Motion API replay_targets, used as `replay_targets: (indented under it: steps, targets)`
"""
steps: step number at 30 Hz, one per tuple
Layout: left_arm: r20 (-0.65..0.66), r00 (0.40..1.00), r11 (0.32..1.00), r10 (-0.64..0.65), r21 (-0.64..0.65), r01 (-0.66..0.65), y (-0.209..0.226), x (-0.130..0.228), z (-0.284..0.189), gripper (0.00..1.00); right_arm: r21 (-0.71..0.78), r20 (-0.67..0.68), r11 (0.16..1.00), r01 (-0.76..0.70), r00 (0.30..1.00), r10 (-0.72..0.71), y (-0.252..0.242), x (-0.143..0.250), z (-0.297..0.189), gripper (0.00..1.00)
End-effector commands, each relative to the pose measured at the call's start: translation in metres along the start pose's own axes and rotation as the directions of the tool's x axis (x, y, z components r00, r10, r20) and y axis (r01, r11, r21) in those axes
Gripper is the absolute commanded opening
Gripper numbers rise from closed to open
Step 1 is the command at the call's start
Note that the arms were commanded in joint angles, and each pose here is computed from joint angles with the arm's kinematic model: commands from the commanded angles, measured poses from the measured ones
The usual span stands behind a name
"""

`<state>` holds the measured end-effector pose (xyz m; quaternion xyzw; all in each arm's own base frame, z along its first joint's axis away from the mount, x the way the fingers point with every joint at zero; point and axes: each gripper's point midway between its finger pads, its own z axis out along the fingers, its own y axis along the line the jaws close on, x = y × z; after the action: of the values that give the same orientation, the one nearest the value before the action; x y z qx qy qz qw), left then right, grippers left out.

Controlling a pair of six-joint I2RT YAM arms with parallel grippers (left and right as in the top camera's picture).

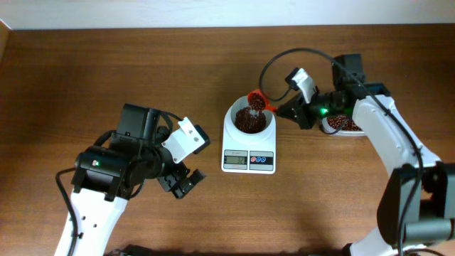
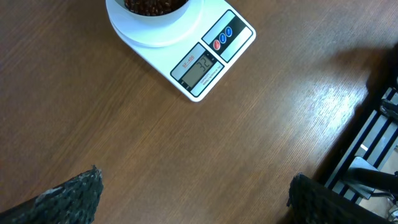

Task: Scoop and weigh 50g on scale
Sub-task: 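Tilt the scoop with the right gripper to pour beans into the bowl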

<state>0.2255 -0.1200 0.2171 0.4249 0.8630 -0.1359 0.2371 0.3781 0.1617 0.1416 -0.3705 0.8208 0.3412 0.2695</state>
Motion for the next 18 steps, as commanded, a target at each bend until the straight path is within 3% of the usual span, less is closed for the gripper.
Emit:
replay_targets:
  steps: [1, 5, 18]
  targets:
    - [0.021, 1.000, 1.000, 0.016, 0.000, -0.016, 0.000, -0.005, -0.005, 0.99, 0.124, -0.101, 0.989, 0.085, 0.992, -0.073, -0.002, 0.002, 0.004, 0.04]
    - [0.021, 1.000, 1.000, 0.016, 0.000, -0.016, 0.000, -0.005, -0.005, 0.99, 0.131, -0.130, 0.987, 0.091, 0.989, -0.073, 0.002, 0.004, 0.010, 0.04]
    - [0.021, 1.000, 1.000, 0.016, -0.001, -0.016, 0.000, -0.005, -0.005, 0.99, -0.045, -0.052, 0.976, -0.212, 0.976, 0.210, 0.037, -0.006, 0.011, 0.04]
